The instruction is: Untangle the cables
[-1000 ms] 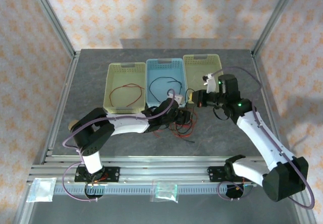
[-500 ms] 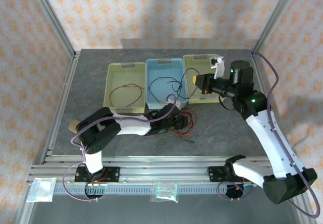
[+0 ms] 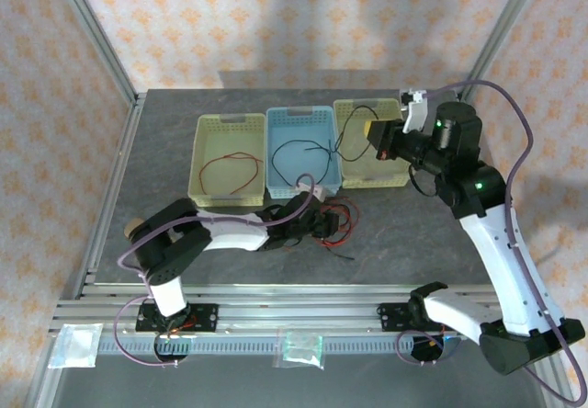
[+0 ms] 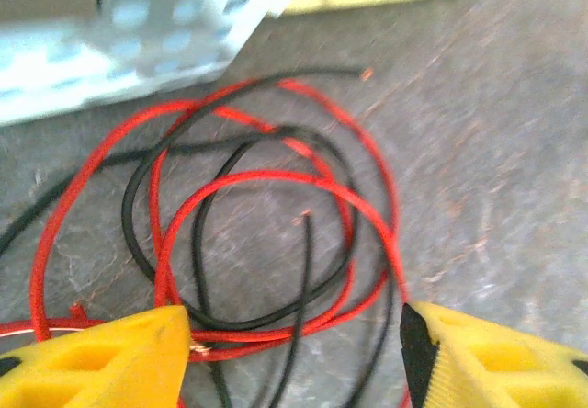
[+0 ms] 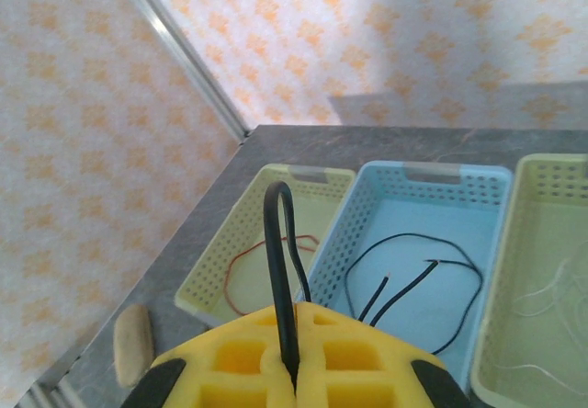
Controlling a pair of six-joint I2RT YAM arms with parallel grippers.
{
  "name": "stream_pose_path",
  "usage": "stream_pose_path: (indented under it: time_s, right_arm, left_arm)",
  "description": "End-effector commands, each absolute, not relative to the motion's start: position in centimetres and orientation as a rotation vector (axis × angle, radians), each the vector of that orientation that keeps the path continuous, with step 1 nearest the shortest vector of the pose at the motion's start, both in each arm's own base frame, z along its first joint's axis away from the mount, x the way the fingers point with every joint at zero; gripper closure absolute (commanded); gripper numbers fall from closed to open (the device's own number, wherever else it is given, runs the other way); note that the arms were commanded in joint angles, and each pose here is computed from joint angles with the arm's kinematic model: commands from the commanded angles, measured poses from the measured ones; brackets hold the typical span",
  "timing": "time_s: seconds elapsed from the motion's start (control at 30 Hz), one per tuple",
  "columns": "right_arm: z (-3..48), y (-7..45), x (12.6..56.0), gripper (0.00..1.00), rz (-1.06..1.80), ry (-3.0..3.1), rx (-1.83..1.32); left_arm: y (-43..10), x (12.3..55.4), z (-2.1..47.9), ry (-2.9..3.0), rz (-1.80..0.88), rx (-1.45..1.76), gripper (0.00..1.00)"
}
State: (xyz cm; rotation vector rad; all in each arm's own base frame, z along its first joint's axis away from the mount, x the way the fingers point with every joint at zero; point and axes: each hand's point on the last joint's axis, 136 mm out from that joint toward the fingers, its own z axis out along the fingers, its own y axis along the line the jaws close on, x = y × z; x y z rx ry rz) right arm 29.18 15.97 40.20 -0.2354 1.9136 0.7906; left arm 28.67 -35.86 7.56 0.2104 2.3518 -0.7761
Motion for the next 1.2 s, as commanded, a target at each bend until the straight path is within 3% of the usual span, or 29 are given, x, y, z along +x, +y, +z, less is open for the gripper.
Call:
stream_pose_path:
  time_s: [0.0, 0.2, 0.67, 0.87, 1.17]
  right_arm:
    - [41.7, 14.6, 29.9, 1.00, 0.726, 1.875, -0.147]
    - [39.3, 15.2, 32.3, 1.00, 0.752, 1.920, -0.083]
    - [28.6, 23.9, 38.6, 1.00, 0.913, 2.126, -0.137]
    - [24.7, 28.5, 39.5, 1.00, 1.022, 2.218, -0.235]
    - [16.0, 28.2, 43.7, 1.00, 0.808, 2.473, -0.159]
  left_arm:
    - [-35.4, 29.4, 14.6, 2.176, -0.829, 0.156, 0.36]
    - [-30.9, 29.7, 20.2, 2.045, -0.725, 0.061, 0.38]
    - [-20.4, 30.0, 19.6, 2.016, -0.571, -0.214, 0.31]
    - [-19.3, 29.7, 19.3, 2.016, -0.559, -0.244, 0.30]
    - [-20.1, 29.8, 18.4, 2.060, -0.574, -0.229, 0.30]
